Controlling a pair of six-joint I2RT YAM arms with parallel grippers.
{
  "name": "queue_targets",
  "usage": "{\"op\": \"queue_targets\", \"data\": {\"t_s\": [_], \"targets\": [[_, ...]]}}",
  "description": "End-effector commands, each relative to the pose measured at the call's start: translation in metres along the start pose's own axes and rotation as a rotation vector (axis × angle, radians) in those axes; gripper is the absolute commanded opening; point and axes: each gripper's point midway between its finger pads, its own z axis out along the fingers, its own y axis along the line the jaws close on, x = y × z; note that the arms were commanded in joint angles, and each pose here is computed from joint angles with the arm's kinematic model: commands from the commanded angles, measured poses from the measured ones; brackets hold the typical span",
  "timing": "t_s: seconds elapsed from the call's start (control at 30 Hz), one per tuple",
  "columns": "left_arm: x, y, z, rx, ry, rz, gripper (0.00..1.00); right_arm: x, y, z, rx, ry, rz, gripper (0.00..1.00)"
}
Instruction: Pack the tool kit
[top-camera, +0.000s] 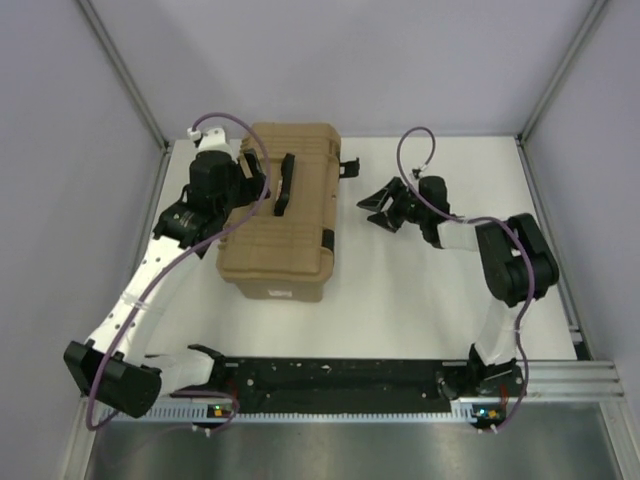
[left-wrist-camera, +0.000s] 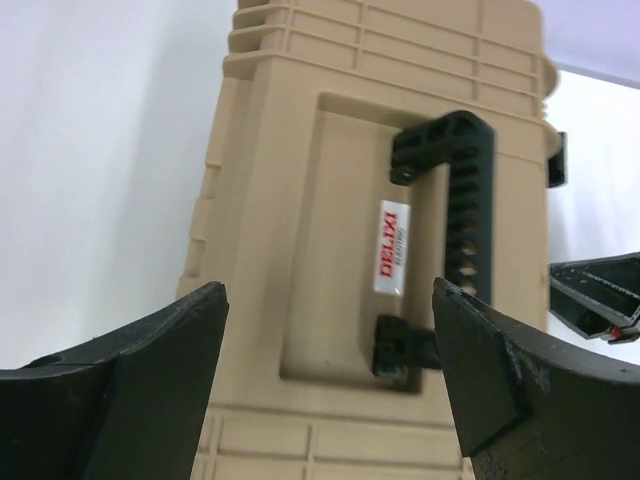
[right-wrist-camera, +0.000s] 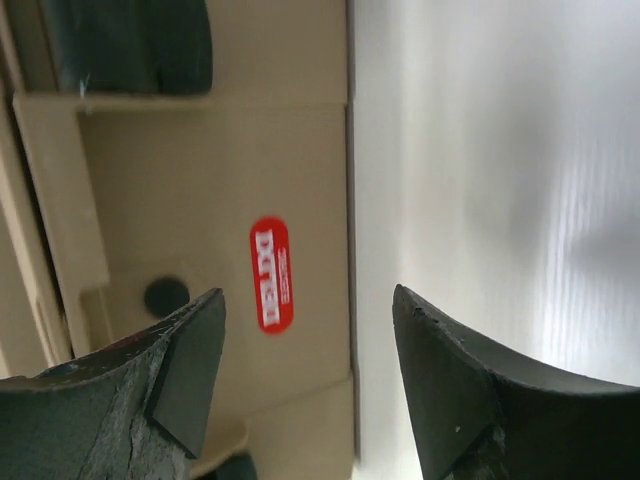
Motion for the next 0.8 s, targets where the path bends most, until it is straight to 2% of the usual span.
{"op": "queue_targets", "data": {"t_s": [0.0,0.37,0.47,0.63,0.77], "targets": [[-0.018,0.005,0.025,0.006,-0.018,-0.023,0.87,-0.045,0.054,0.027,-0.247,-0.06,0.025,0.66],[-0.008,0.039,0.065,-0.056,0.031,-0.072,0.87,-0.085,0.073,0.078,-0.356,-0.065,0.097,0.61],[0.0,0.039,0.071,-0.053,0.054,-0.073,0.87,-0.091,0.08,0.081,-0.399,-0.068,0.082,0.59],[0.006,0.043,0.076,-0.06,0.064,-0.075,0.86,-0.093,0.09,0.078,-0.444,-0.085,0.051,0.49],[0.007,0.045,0.077,-0.071,0.067,-0.076,0.86,-0.085,0.07,0.081,-0.404,-0.08,0.093,0.47]]}}
